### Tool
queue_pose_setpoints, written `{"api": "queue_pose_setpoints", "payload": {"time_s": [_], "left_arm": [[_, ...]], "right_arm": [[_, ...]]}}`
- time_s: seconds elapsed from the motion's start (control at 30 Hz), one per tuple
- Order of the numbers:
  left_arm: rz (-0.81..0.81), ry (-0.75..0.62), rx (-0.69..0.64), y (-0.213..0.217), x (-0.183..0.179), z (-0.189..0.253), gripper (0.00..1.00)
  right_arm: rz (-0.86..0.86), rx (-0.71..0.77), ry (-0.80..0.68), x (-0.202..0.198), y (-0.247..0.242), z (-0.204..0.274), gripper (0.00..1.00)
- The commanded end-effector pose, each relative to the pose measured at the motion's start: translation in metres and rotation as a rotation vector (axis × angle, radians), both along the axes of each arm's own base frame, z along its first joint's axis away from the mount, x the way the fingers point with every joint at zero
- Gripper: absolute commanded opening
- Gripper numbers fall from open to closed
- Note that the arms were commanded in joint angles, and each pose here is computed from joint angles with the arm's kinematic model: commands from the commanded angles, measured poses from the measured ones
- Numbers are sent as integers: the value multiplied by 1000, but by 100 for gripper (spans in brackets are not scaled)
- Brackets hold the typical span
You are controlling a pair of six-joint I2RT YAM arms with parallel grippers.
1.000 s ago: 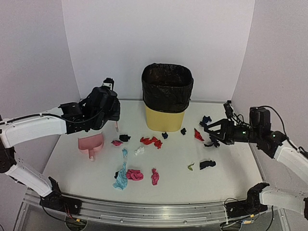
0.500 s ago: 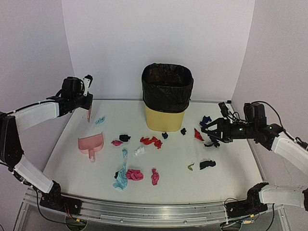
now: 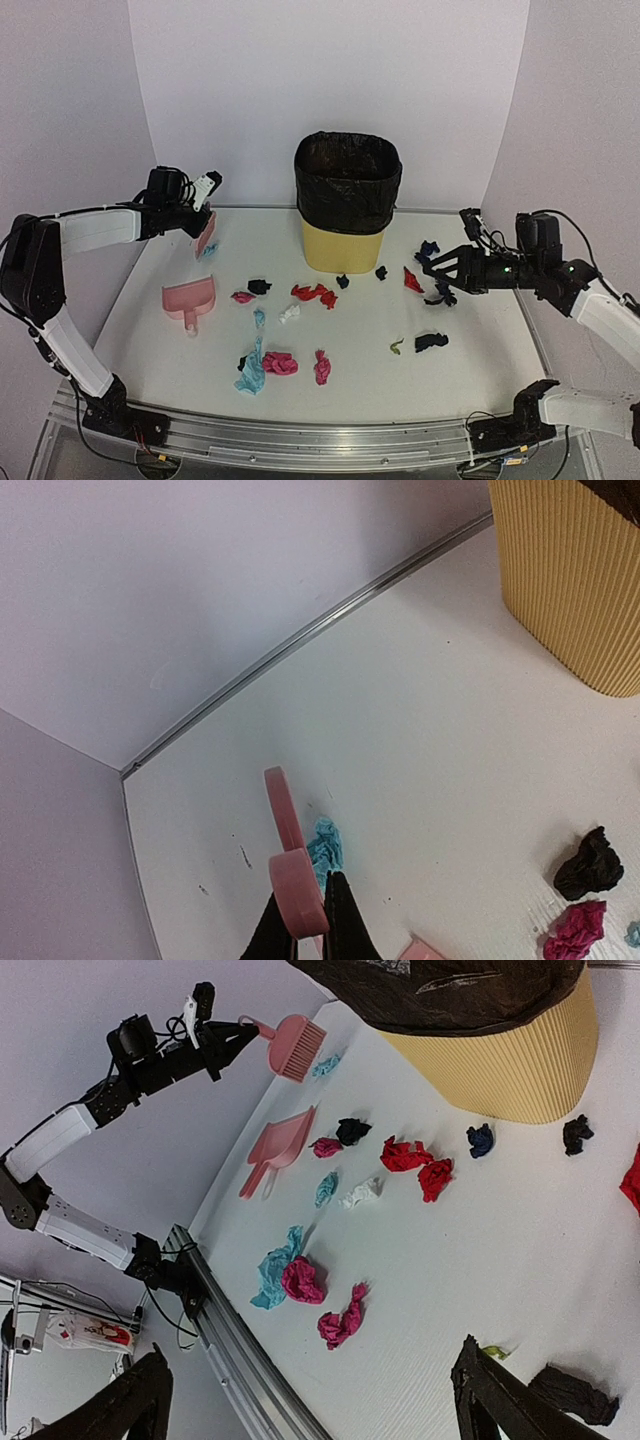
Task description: Sweep away the paper scraps from the table
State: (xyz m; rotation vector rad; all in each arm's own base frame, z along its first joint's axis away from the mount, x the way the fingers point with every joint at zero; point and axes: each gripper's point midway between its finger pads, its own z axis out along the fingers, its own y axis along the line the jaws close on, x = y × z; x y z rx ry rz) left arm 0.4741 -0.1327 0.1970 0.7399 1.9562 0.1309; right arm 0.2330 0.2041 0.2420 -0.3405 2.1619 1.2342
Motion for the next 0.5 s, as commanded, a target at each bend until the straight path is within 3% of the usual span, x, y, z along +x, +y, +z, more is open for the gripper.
{"api": "queue_pose_setpoints", "payload": {"time_s": [0.0, 0.17, 0.47], "left_arm": [[8, -140, 79, 10, 14, 46, 0], [25, -185, 61, 23, 20, 55, 0], [25, -50, 91, 28, 46, -3, 0]], "right_arm": [[18, -19, -24, -7, -3, 3, 94], [15, -29, -23, -5, -3, 2, 94], [-6, -48, -33, -4, -7, 2, 94]]}}
